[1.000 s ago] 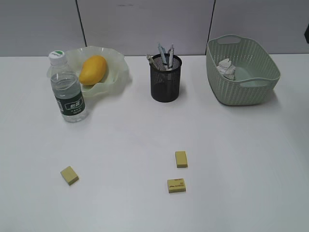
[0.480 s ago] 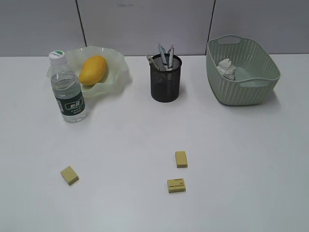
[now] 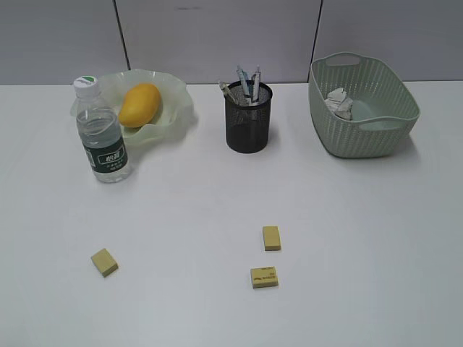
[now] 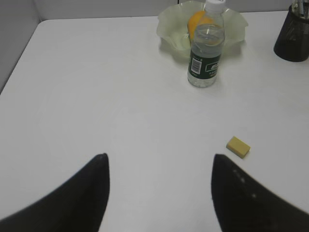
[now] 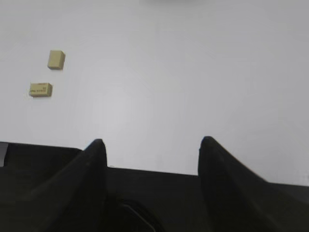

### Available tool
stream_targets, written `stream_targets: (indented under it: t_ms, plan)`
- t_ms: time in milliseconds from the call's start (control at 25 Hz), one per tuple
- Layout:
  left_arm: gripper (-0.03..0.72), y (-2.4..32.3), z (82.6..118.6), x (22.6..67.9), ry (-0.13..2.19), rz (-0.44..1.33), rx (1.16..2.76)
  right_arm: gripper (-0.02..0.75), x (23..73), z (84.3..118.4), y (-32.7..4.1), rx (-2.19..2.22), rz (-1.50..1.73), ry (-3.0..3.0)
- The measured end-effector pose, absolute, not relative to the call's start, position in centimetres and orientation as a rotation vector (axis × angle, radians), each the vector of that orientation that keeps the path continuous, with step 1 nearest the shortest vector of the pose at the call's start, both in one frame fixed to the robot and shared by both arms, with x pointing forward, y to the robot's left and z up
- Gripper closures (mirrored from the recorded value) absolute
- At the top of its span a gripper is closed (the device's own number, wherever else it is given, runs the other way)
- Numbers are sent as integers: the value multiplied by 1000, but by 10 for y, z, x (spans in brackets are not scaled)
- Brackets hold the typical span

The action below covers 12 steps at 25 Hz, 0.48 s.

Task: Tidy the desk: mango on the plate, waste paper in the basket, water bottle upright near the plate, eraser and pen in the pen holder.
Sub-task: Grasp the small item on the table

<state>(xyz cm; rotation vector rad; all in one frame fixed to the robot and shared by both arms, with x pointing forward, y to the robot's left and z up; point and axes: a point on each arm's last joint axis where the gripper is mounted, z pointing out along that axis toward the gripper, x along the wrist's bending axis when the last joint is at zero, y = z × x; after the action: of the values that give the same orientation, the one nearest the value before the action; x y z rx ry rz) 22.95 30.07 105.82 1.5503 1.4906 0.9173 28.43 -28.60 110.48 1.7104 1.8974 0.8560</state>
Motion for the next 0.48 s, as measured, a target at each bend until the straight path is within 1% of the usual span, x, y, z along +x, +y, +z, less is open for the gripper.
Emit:
stream_targets:
  t_ms: [160, 480]
  plan:
    - [186, 301, 1058, 230, 1491, 917, 1550, 260, 255, 1101, -288, 1623, 948, 1815]
    - [186, 301, 1058, 230, 1491, 917, 1550, 260, 220, 1072, -293, 1489, 1049, 1672]
